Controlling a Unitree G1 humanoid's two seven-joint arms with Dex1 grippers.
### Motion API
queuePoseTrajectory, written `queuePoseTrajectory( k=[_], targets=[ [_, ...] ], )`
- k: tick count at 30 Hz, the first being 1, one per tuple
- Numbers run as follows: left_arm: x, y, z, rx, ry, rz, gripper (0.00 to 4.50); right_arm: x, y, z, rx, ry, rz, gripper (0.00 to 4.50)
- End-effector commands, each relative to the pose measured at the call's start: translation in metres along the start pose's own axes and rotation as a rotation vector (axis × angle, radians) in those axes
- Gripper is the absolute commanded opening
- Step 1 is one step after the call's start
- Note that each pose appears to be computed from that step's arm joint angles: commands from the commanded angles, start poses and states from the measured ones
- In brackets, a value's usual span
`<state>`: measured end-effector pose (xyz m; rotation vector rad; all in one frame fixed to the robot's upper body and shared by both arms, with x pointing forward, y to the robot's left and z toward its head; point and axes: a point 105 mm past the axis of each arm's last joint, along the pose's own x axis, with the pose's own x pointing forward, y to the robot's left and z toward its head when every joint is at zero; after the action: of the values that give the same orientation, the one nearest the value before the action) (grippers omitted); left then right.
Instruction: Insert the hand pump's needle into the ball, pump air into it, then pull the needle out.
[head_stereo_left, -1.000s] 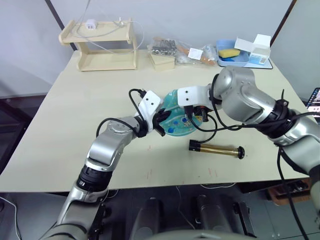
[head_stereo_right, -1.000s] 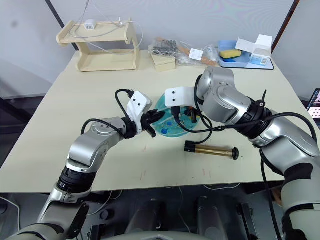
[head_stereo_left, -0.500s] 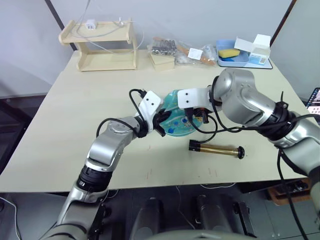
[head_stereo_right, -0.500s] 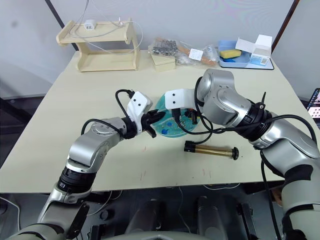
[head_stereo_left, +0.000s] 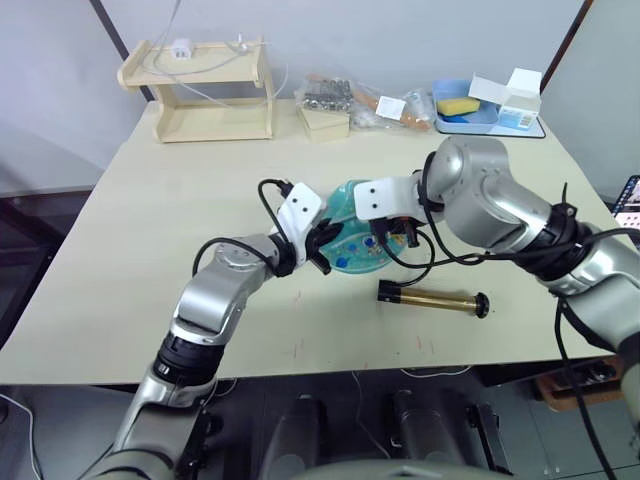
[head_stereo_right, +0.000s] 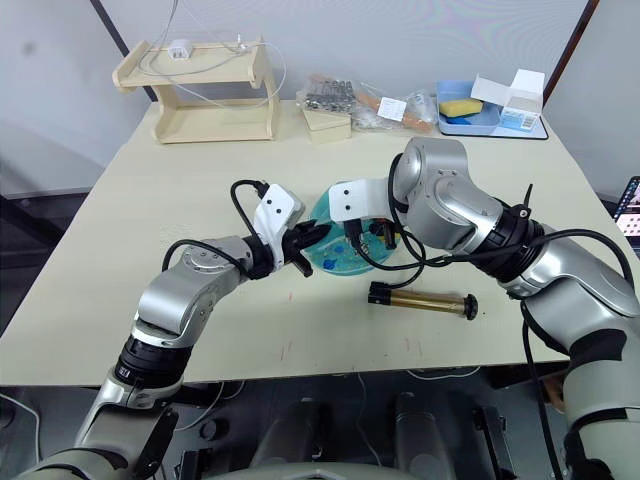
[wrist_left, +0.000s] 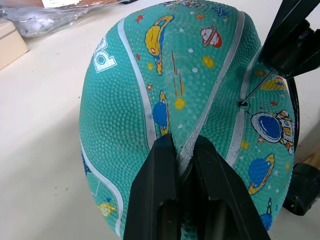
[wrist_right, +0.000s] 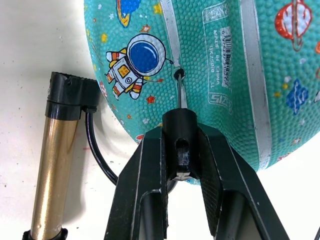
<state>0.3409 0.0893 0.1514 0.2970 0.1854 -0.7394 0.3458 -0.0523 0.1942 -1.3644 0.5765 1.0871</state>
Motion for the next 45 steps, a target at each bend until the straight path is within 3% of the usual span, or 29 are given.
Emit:
queuePoseTrajectory(
  k=[1,32,45],
  targets=[
    [0.0,-0.002,-0.012,-0.007,0.042,0.002,0.0,0.0,0.003,0.003,-0.031,-0.007,0.028,0.31],
    [0.002,-0.007,-0.018,0.003,0.045,-0.006,0.0,0.022,0.003,0.015,-0.169,0.016,0.137,0.31],
    [0.008,-0.011,-0.023,-0.112,0.031,-0.101,0.0,0.041,-0.004,0.033,-0.105,-0.056,0.116,0.31]
  ],
)
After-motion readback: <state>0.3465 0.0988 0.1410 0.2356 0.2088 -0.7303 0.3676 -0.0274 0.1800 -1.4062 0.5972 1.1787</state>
